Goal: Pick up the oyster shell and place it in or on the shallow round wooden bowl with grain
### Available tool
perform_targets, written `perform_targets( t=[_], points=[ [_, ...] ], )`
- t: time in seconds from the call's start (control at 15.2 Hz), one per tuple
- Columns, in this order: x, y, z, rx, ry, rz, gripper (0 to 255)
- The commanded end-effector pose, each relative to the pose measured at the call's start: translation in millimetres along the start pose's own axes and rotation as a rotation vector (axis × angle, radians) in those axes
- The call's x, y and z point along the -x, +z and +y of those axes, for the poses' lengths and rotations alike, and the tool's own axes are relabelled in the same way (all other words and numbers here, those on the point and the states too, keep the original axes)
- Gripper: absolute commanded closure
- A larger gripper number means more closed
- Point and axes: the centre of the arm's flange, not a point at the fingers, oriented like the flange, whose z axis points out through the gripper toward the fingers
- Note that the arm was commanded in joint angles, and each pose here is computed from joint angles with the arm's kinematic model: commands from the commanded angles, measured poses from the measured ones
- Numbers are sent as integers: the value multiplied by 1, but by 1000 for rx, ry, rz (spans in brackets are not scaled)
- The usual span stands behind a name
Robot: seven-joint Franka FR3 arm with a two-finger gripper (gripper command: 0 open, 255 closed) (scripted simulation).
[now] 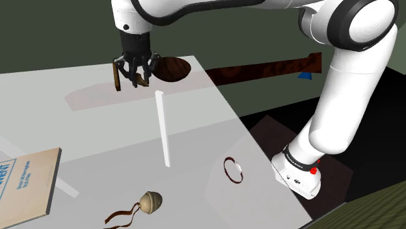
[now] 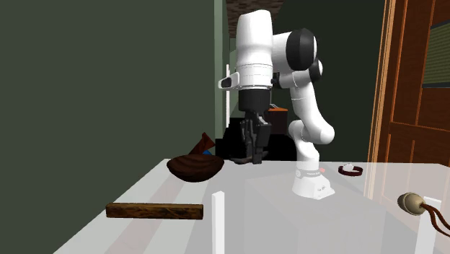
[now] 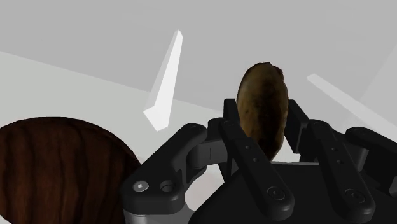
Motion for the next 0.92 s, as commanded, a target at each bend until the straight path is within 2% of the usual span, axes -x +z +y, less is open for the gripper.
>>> perform_targets(
  t=[0.0, 0.13, 0.86],
  points=[
    [1, -10, 0, 0, 0, 0, 255],
    [0, -18, 0, 0, 0, 0, 255],
    [-75, -29, 123, 0, 0, 0, 255]
  ],
)
